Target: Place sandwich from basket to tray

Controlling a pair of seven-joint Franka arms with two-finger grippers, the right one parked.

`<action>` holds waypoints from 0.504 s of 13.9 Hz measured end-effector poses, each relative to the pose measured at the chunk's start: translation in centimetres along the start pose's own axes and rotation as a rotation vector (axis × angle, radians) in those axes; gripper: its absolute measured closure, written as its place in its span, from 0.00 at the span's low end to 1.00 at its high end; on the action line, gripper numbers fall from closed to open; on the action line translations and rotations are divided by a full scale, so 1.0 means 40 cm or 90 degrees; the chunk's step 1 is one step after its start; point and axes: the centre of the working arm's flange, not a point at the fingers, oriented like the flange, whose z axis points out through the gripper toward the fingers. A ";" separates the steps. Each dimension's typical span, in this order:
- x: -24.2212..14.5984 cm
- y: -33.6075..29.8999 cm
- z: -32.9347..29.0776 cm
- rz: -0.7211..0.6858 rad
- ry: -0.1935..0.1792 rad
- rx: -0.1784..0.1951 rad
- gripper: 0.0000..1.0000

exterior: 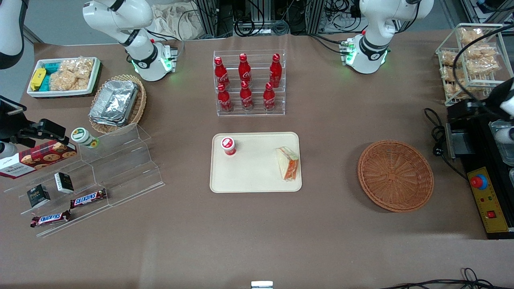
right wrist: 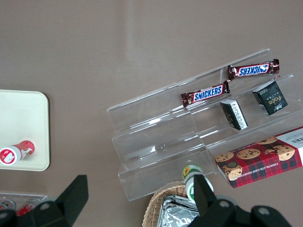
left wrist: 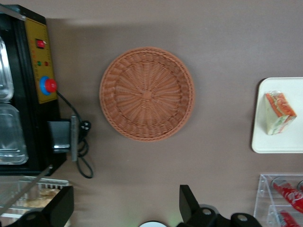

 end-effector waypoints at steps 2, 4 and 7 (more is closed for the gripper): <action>-0.017 -0.046 -0.012 0.004 -0.002 -0.003 0.00; -0.023 -0.057 -0.013 0.006 -0.006 -0.005 0.00; -0.017 -0.041 0.025 0.013 -0.026 -0.008 0.00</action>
